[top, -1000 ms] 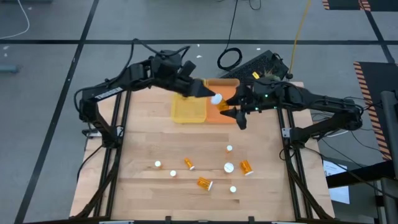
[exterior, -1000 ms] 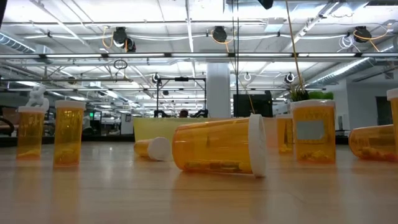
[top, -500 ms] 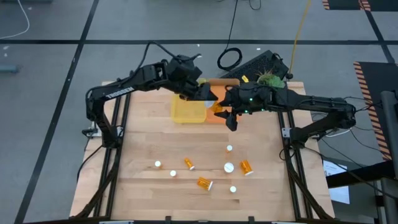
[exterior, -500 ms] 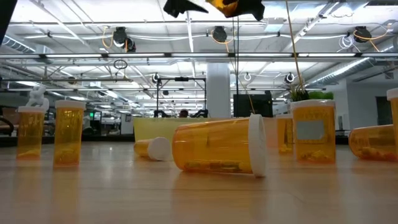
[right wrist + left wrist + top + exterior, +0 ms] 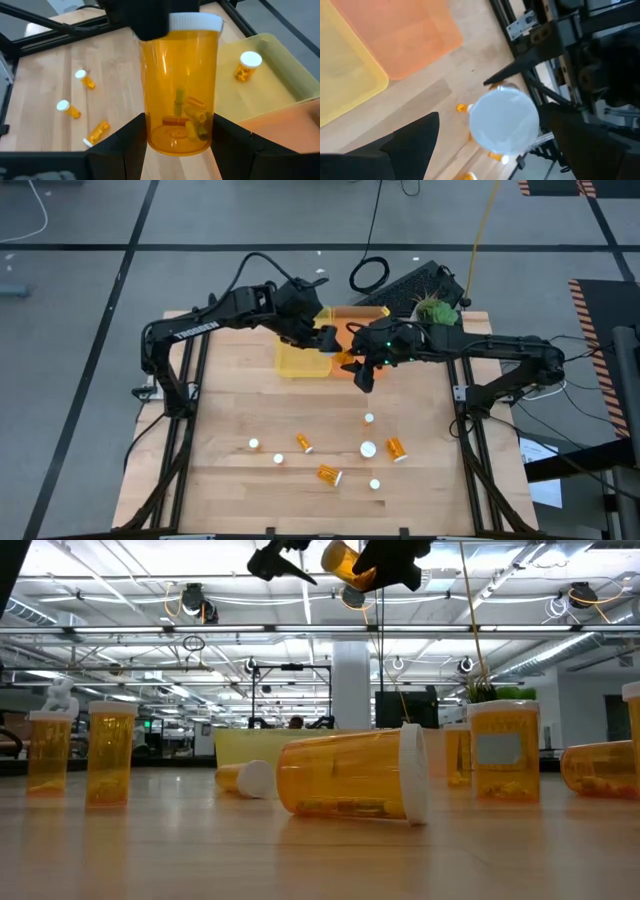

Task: Pick and place medicine bottles into bin by pill shape (circle, oval)
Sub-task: Put the large orange capsule bottle into the yellow bin

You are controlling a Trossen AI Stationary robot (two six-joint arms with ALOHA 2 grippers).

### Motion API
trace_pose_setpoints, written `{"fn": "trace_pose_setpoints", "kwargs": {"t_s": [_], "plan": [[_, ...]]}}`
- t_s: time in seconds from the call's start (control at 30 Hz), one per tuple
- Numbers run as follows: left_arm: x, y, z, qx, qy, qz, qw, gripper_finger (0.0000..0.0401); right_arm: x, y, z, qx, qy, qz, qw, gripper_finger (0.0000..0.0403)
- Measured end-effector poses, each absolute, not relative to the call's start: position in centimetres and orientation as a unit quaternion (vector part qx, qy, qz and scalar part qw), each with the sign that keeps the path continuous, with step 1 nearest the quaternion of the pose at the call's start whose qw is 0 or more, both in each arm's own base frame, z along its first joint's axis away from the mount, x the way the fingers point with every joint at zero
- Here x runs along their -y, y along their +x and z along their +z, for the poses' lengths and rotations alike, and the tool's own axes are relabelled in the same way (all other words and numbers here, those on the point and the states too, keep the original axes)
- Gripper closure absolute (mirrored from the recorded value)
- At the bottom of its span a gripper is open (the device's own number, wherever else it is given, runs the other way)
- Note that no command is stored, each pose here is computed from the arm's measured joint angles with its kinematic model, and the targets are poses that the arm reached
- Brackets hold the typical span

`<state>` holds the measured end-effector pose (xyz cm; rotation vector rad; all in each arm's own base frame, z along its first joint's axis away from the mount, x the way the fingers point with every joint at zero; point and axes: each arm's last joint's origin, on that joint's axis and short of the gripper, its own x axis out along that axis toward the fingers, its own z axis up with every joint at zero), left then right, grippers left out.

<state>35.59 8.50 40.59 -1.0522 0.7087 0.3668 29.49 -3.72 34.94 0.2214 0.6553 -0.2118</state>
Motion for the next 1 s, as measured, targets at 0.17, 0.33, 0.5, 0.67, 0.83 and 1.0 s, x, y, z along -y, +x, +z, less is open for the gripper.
{"fn": "trace_pose_setpoints", "kwargs": {"t_s": [0.17,0.33,0.5,0.67,0.83,1.0], "plan": [[-8.63,35.89,40.24,-0.332,-0.484,0.174,0.791,0.0049,3.78,29.49,34.93,-0.321,0.105,-0.104,0.936,0.0218],[-8.81,36.13,40.08,-0.331,-0.485,0.174,0.791,0.0094,3.78,29.48,34.94,-0.321,0.105,-0.104,0.936,0.0218],[-8.78,36.27,39.91,-0.337,-0.489,0.164,0.788,0.0134,3.78,29.50,34.92,-0.321,0.104,-0.104,0.936,0.0218],[-8.77,36.25,39.95,-0.336,-0.489,0.163,0.788,0.0174,3.78,29.49,34.90,-0.322,0.104,-0.104,0.935,0.0218],[-8.75,36.24,39.94,-0.338,-0.488,0.160,0.789,0.0191,3.78,29.48,34.90,-0.322,0.104,-0.105,0.935,0.0218],[-8.75,36.25,39.94,-0.338,-0.487,0.159,0.789,0.0178,3.79,29.48,34.91,-0.322,0.102,-0.105,0.935,0.0218]]}}
